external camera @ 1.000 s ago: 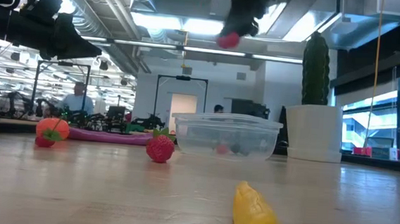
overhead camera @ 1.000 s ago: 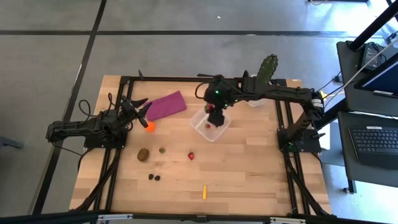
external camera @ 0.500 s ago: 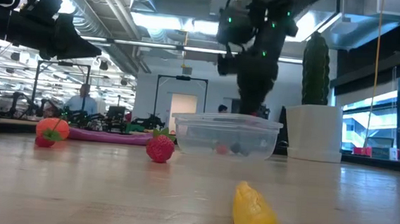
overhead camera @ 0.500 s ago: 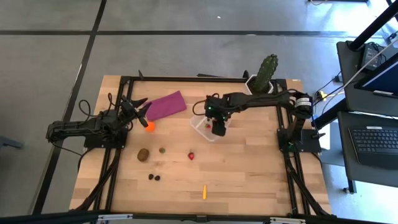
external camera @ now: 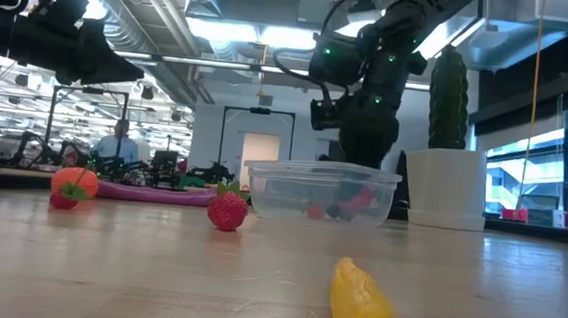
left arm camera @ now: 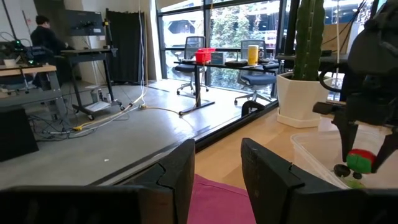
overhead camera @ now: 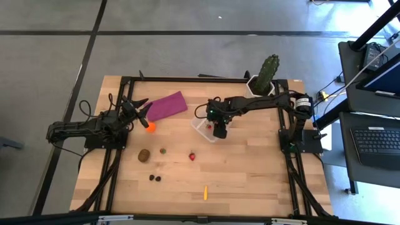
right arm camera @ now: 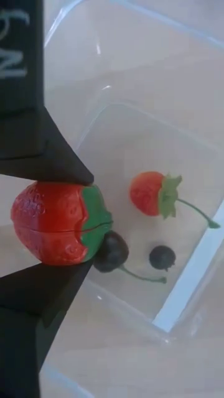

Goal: Pick and placing Produce into tupperware
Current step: Put the right red strawberry into the transparent container, then put the yellow corn into the transparent container

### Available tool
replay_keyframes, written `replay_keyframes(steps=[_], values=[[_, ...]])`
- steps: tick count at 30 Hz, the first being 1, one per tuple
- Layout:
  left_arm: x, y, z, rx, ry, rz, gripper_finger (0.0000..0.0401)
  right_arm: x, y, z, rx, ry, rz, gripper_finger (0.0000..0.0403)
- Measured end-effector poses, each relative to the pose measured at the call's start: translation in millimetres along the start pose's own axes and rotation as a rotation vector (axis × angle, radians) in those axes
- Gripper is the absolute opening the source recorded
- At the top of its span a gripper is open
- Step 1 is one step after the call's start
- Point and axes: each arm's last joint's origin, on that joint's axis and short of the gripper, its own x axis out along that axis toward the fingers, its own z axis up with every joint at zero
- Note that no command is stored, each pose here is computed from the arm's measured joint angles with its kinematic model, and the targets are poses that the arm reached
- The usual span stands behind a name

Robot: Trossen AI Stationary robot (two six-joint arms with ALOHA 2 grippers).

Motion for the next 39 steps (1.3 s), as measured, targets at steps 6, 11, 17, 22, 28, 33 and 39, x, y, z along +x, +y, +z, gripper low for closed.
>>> replay_keyframes(steps=[6, 11, 17, 22, 28, 33, 39], values=[[0.0, 0.0, -0.1, 0.0, 0.0, 0.0, 0.0124, -0.2, 0.1, 2.6, -0.002, -0.025, 0.0, 0.0228], [0.0, 0.0, 0.0, 0.0, 0.0, 0.0, 0.0124, -6.8, 0.5, 10.9, -0.012, -0.057, 0.008, 0.0259], [0.0, 0.0, 0.0, 0.0, 0.0, 0.001, 0.0124, -26.3, 1.3, 28.1, -0.025, -0.098, 0.007, 0.0276], [0.0, 0.0, 0.0, 0.0, 0.0, 0.001, 0.0124, -62.6, 6.6, 51.9, -0.044, -0.151, 0.011, 0.0277], [0.0, 0.0, 0.0, 0.0, 0.0, 0.001, 0.0124, -107.7, 41.2, 74.4, -0.184, -0.262, 0.245, 0.0277], [0.0, 0.0, 0.0, 0.0, 0.0, 0.001, 0.0124, -130.7, 83.4, 78.4, -0.364, -0.329, 0.457, 0.0277], [0.0, 0.2, -0.1, 0.044, 0.0, 0.008, 0.0124, -116.1, 127.1, 60.3, -0.632, -0.3, 0.412, 0.0277]])
